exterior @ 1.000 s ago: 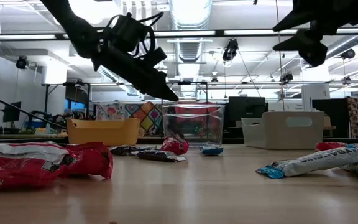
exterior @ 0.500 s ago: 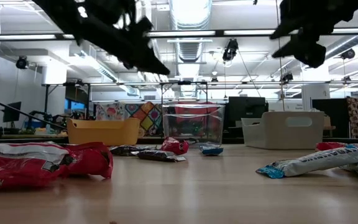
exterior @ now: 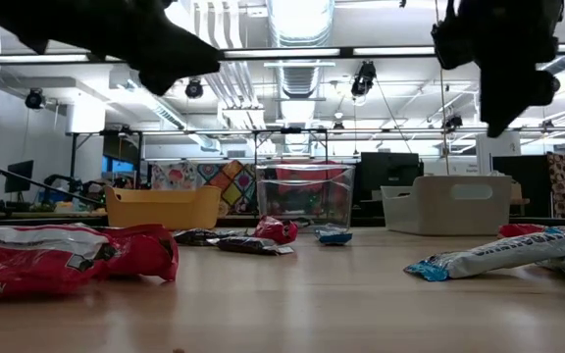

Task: Sort candy
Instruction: Put the red chocolate into the gray bin

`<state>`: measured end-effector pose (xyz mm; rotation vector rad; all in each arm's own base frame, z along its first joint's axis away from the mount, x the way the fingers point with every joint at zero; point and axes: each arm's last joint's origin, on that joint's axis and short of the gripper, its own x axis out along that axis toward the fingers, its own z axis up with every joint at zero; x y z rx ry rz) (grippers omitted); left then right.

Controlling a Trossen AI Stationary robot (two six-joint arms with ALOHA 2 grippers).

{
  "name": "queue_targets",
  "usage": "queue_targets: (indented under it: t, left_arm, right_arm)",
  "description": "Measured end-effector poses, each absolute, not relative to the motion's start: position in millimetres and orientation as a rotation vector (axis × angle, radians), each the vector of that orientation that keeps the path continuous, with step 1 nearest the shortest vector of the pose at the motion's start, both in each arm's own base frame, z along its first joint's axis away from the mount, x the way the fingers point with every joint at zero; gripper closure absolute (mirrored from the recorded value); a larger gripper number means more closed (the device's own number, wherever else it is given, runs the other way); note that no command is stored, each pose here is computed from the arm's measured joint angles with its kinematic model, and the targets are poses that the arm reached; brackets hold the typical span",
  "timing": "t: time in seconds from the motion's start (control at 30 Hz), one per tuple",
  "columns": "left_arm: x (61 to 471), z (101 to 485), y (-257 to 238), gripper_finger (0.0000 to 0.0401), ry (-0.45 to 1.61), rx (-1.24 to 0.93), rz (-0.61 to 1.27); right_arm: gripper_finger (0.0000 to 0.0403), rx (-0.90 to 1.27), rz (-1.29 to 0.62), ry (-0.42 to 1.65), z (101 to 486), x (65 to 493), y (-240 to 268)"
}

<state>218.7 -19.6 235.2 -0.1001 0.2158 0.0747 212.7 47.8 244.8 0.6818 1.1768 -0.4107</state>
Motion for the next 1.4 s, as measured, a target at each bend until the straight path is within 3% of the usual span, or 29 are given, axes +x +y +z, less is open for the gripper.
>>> queue_targets:
  t: [0.43,1.0,1.17,1.4]
  left_arm:
    - [209.3,213.4,-38.1,0.029,0.355,-0.209,0.02]
    - [210.3,211.5,-38.2,0.029,0.365,-0.202,0.022]
    - [210.3,211.6,-38.2,0.029,0.365,-0.202,0.023]
    - [210.3,211.6,-38.1,0.029,0.365,-0.194,0.022]
  right_arm:
    - [0.0181,0.602,-0.465,1.495,205.8,227.5,78.1]
    - [0.0186,0.52,-0.576,1.676,155.7,242.1,86.5]
    - [0.0219,0.496,-0.602,1.713,143.0,244.5,87.3]
    - [0.0322,0.488,-0.61,1.729,137.4,246.0,87.8]
